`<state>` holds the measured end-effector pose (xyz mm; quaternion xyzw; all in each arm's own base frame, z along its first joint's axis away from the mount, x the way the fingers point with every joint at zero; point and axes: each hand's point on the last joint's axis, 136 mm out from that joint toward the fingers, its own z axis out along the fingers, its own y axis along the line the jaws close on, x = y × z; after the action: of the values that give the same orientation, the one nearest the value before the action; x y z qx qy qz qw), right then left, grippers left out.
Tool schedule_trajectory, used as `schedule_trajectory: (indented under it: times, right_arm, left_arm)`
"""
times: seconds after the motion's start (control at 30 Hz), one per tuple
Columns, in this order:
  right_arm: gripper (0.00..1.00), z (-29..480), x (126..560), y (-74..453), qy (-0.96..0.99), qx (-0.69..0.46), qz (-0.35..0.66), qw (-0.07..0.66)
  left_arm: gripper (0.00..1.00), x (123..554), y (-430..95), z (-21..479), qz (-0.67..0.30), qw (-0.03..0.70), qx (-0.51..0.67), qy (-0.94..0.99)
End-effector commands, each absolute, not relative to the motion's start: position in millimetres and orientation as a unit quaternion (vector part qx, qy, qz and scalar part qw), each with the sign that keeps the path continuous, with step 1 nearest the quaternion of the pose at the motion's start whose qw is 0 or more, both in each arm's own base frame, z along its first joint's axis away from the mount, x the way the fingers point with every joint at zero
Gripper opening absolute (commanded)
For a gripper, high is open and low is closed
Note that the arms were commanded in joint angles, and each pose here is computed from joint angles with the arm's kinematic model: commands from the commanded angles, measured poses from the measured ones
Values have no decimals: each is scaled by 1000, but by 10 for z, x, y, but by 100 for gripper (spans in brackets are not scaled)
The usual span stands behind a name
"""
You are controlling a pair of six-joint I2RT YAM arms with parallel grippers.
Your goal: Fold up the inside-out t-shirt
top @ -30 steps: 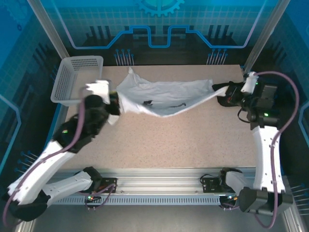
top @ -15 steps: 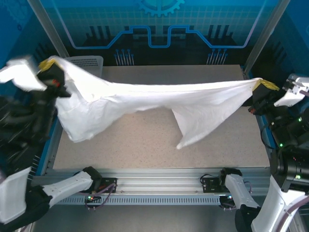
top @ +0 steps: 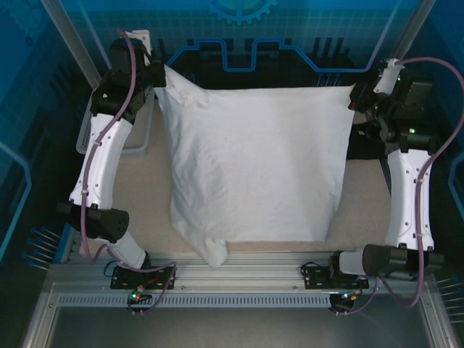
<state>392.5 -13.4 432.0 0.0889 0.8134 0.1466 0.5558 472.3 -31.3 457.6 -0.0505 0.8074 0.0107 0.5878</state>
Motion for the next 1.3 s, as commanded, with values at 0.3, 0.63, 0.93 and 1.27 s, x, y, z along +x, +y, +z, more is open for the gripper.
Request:
schedule_trajectory:
  times: [0.3, 0.63, 0.93, 1.27]
  right_arm:
    - [0, 5420, 2874, -70, 728, 39, 81, 680]
    - [0, 6133, 1354, 63, 634, 24, 34, 773]
    - [0, 6253, 1427, 68, 633, 9, 24, 774]
    - [0, 4818, 3296, 4, 747, 6, 57, 662]
  left_arm:
    - [0, 3011, -324, 6056, -107, 754, -35, 647]
    - [0, 1284, -346, 6750, -195, 846, 11, 496]
    - [0, 1885, -256, 6780, -129, 830, -10, 542]
    - [0, 4320, -493, 4956, -70, 724, -3, 686]
